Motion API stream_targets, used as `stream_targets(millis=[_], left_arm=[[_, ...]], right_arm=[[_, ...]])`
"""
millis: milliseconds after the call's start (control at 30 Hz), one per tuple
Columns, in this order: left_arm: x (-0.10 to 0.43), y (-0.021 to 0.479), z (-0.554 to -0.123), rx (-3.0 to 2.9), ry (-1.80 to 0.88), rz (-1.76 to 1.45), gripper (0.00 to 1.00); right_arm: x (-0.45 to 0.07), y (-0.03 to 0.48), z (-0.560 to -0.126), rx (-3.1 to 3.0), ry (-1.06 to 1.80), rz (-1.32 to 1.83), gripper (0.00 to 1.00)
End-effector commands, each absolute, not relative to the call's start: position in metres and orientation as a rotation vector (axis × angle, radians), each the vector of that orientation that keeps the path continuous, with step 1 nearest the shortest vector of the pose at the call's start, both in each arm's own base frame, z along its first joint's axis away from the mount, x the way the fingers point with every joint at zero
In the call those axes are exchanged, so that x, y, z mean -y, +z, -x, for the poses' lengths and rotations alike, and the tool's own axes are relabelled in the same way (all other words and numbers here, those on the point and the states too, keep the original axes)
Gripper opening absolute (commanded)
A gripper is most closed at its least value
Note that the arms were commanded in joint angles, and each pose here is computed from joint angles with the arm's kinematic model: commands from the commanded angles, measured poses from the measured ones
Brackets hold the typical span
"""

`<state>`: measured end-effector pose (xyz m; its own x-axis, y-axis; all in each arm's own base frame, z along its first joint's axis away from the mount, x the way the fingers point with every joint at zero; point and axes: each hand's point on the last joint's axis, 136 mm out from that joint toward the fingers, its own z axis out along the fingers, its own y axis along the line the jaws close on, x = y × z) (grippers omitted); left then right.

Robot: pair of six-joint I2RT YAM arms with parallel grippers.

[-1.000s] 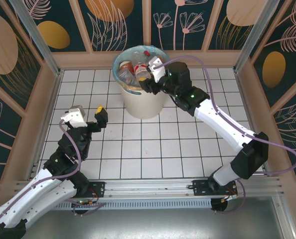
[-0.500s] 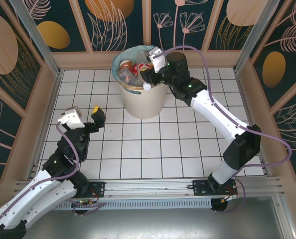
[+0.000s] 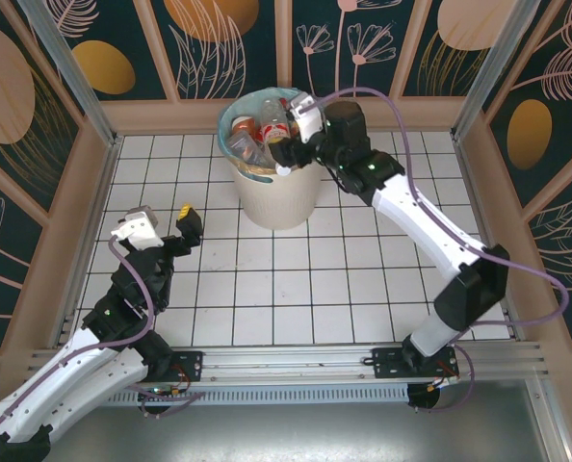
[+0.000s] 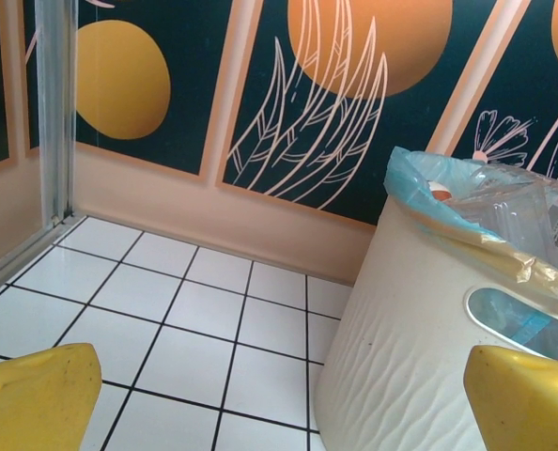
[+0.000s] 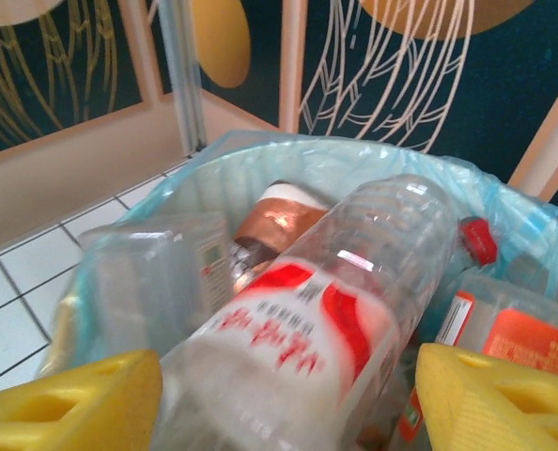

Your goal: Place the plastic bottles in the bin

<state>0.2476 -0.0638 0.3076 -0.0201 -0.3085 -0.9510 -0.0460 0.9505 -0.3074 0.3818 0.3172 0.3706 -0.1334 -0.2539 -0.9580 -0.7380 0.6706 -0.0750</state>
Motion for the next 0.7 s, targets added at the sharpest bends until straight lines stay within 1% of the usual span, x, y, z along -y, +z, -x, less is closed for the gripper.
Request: stream_targets(millis=[0, 67, 267, 400, 667], left_arm=[[0.06, 0.304, -0.248, -1.576, -0.207, 0.311, 0.99], [0.06, 0.303, -0.248, -1.578, -0.212, 0.314, 0.99], [0.063, 0.3, -0.25, -1.587, -0.212, 0.309, 0.99], [0.064, 0.3, -0.251, -1.589, -0.21, 0.306, 0.99], [0.06, 0.297, -0.248, -1.592, -0.202, 0.312, 0.99]], right_arm=[[-0.309, 0.403, -0.352, -1.544, 0.514, 0.857, 0.73], [-0.303, 0.393, -0.344, -1.528, 0.495, 0.879, 0.73], [-0.303, 0.374, -0.329, -1.508, 0.539, 0.92, 0.62], [-0.31, 0.362, -0.328, -1.52, 0.571, 0.949, 0.62], [-0.316, 0.347, -0.341, -1.545, 0.541, 0.965, 0.61]])
